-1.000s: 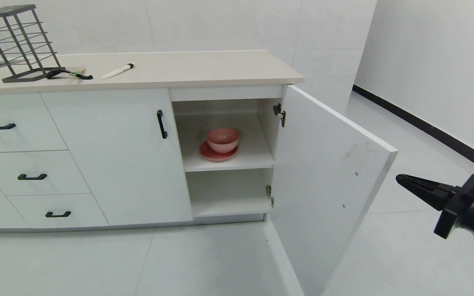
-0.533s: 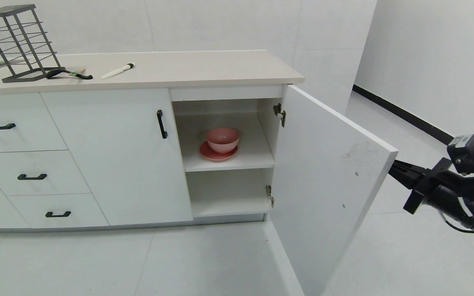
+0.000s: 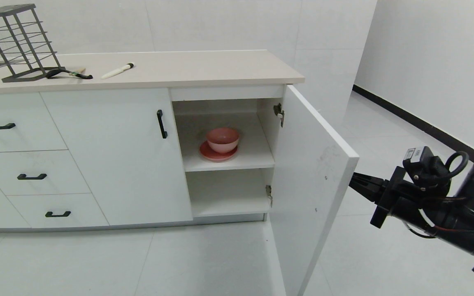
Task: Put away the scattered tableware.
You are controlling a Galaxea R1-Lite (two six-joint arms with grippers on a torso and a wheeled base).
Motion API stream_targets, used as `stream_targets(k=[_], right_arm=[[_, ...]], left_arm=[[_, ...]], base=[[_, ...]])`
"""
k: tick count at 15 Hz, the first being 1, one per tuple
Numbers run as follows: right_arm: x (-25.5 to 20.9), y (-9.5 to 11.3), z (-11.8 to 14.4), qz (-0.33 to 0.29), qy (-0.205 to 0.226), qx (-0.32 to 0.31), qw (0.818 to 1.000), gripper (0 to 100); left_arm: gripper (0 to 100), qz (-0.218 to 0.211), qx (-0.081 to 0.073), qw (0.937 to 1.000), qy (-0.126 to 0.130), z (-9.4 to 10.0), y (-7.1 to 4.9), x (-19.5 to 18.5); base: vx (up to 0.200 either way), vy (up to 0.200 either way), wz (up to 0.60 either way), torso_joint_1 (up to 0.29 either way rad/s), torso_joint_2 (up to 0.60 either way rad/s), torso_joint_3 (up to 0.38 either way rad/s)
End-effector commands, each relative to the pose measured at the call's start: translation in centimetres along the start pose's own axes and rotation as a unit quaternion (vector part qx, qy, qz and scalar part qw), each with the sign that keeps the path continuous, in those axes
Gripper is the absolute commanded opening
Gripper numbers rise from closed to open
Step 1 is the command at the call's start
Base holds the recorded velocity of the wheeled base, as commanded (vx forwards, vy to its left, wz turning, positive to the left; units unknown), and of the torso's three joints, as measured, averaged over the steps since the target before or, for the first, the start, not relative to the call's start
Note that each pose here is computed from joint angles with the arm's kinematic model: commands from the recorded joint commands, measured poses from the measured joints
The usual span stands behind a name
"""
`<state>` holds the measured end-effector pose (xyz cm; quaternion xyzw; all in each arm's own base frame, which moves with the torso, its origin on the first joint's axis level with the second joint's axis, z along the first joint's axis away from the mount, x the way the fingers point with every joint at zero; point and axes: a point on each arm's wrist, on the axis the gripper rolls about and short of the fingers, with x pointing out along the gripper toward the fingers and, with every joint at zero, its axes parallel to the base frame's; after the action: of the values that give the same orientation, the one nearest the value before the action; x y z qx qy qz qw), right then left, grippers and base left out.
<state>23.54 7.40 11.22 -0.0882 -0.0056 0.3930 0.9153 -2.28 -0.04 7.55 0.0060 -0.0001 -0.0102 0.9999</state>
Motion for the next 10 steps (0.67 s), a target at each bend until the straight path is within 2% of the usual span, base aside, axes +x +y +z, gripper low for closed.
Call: stream_targets(k=[1, 7, 10], right_arm=[[1.3, 0.7, 0.8, 0.022, -0.018, -0.009, 1.0, 0], [4.4, 2.5, 1.3, 0.066, -0.039, -0.016, 0.997, 0], [6.4, 2.5, 0.7, 0.078, -0.039, -0.015, 0.996, 0]], left_arm=[[100, 0.0, 0.0, 1.0, 0.0, 0.0, 0.0, 0.0], [100, 0.0, 0.0, 1.0, 0.0, 0.0, 0.0, 0.0], [100, 0.0, 0.0, 1.0, 0.0, 0.0, 0.0, 0.0]], base=[[0.0, 0.0, 0.0, 0.0, 0.0, 0.0], [0.0, 0.0, 0.0, 0.0, 0.0, 0.0], [0.0, 0.0, 0.0, 0.0, 0.0, 0.0]])
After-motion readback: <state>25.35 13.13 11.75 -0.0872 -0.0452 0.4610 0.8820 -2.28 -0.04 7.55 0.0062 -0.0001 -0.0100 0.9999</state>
